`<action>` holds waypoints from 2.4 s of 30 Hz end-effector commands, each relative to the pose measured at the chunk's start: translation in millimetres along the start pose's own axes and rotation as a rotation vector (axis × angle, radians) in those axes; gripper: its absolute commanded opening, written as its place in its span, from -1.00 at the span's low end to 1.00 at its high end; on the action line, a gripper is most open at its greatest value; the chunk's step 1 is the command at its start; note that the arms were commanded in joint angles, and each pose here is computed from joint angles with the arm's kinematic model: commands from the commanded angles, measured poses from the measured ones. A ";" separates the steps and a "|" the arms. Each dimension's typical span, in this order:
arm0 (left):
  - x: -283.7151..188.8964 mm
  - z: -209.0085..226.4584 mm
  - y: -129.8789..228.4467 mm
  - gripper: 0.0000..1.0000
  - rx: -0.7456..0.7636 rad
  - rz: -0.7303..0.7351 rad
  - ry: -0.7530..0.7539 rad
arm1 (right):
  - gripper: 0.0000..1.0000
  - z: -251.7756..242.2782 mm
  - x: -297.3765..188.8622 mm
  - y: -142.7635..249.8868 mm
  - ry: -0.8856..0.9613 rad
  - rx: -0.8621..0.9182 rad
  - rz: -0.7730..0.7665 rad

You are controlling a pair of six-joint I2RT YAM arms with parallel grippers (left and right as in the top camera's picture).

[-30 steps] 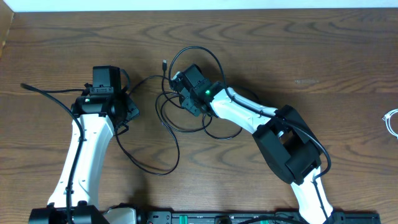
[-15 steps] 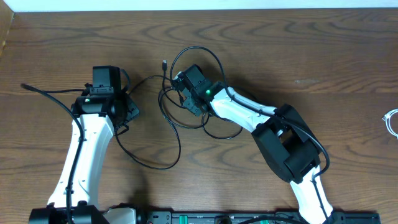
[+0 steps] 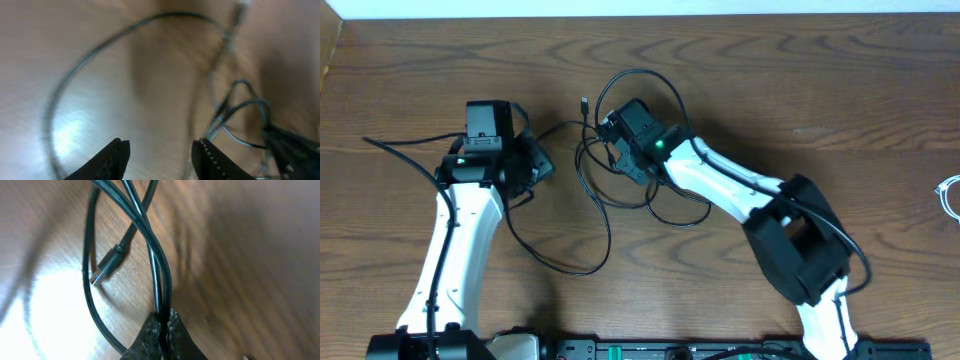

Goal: Untangle cables

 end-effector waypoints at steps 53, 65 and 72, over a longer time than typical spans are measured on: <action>46.0 -38.8 29.0 -0.85 0.234 0.140 0.109 | -0.98 -14.1 -75.0 -10.7 -0.015 0.034 -0.052; 25.4 -11.5 8.3 -0.86 0.139 0.102 0.078 | -0.98 -122.6 -112.1 30.6 0.132 0.517 -0.067; 24.9 -6.0 12.5 -0.85 0.128 0.128 0.058 | -0.98 -191.0 -158.9 86.1 0.265 0.811 -0.057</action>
Point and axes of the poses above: each gripper's point midway between its finger pads, its own x axis out along the fingers, its own z axis along the line the jaws close on, y = z × x, the point moved 4 cm from there along -x, back along the fingers, and after that the axes turned 6 degrees about -x, right-handed, at the moved point
